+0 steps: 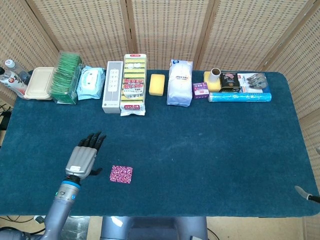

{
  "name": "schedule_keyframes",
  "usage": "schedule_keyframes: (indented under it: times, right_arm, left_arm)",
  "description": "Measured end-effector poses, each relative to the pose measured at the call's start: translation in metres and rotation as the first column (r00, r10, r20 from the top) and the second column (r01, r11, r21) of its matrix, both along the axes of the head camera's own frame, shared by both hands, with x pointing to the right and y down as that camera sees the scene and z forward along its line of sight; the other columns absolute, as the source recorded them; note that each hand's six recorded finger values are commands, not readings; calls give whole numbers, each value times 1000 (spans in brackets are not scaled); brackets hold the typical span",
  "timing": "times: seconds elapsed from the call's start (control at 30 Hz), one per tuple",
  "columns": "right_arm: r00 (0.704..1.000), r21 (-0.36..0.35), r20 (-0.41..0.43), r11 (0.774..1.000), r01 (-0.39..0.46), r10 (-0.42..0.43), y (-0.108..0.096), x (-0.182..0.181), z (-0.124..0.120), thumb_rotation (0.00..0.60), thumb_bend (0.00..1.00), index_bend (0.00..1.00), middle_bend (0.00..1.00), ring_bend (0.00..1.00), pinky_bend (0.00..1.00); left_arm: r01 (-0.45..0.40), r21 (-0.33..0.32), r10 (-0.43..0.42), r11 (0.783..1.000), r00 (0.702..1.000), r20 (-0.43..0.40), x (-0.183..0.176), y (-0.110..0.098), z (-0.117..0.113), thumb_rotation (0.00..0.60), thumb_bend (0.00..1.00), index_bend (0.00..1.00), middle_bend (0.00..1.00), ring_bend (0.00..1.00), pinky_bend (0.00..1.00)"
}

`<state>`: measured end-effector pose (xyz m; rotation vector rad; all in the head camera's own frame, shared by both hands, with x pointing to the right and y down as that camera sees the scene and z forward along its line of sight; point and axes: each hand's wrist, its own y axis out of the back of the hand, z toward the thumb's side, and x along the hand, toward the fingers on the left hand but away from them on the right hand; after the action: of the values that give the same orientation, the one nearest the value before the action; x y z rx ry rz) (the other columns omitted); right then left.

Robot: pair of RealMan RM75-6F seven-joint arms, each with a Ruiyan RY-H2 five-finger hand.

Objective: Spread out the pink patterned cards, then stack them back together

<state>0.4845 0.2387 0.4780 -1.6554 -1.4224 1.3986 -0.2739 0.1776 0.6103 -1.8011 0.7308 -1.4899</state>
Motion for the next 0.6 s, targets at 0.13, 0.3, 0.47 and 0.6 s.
schedule_keyframes:
  times: [0.13, 0.3, 0.47, 0.6]
  right_arm:
    - [1000, -8, -18, 1000, 15, -15, 0, -5, 3, 600, 8, 77, 0, 0, 0]
    - [998, -16, -59, 999, 31, -32, 0, -9, 8, 600, 10, 77, 0, 0, 0]
    - [991, -4, -128, 999, 32, -32, -1, -9, 11, 600, 11, 77, 0, 0, 0]
    - [986, 10, -167, 1000, 12, -11, -2, -8, 14, 600, 11, 77, 0, 0, 0]
  left_arm:
    - [47, 68, -42, 997, 996, -73, -35, 3, -23, 600, 157, 0, 0, 0, 146]
    - [137, 141, -121, 981, 986, -119, -94, 24, -55, 600, 156, 0, 0, 0, 136]
    - [198, 234, -176, 952, 978, -113, -139, 47, -83, 600, 151, 0, 0, 0, 131]
    - [246, 268, -212, 931, 965, -152, -160, 55, -95, 600, 151, 0, 0, 0, 129]
